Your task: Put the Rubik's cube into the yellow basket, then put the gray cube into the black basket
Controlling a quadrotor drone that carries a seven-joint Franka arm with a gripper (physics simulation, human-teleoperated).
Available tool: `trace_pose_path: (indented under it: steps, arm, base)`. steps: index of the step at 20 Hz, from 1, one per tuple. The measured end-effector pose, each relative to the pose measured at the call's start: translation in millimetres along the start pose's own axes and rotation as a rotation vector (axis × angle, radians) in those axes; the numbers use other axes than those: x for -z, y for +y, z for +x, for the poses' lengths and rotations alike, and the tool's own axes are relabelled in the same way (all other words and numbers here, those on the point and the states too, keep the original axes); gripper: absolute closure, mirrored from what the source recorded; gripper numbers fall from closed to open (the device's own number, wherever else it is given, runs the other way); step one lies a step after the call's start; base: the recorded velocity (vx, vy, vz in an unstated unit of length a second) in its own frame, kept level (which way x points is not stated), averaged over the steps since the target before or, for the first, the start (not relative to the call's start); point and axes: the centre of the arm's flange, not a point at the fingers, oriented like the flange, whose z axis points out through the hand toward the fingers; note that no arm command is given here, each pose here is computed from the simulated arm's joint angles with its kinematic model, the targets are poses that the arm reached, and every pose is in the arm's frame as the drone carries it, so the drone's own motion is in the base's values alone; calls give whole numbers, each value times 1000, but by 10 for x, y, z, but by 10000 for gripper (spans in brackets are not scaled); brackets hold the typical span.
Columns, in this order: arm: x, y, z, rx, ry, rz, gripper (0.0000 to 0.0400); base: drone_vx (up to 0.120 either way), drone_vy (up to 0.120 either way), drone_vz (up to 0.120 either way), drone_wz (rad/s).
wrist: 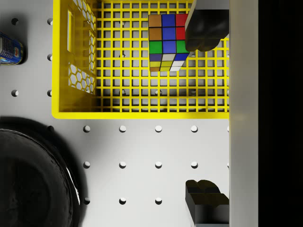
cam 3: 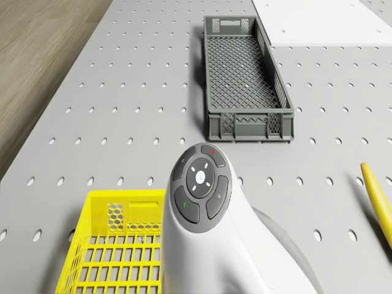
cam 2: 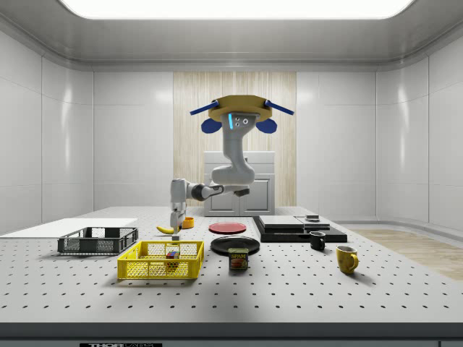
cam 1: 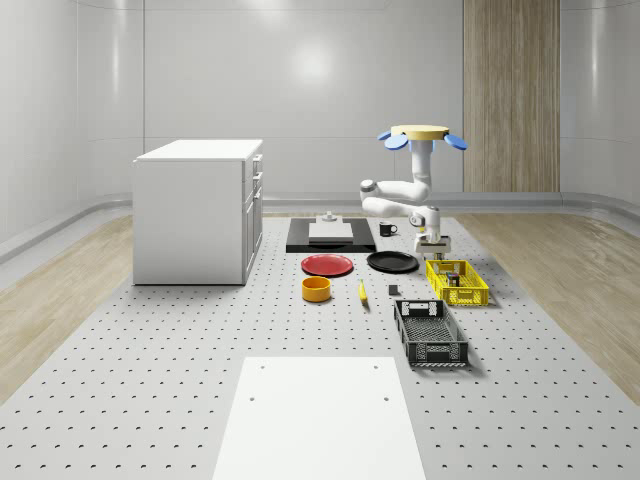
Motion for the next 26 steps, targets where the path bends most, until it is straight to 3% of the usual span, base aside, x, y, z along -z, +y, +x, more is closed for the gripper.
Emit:
trace_pose_path:
  steps: [14, 26]
  arm:
    - [0, 0, 0, 0, 0, 0, 0]
    - [0, 0, 0, 0, 0, 0, 0]
  base:
    - [3, -120, 0, 0]
    - [110, -120, 0, 0]
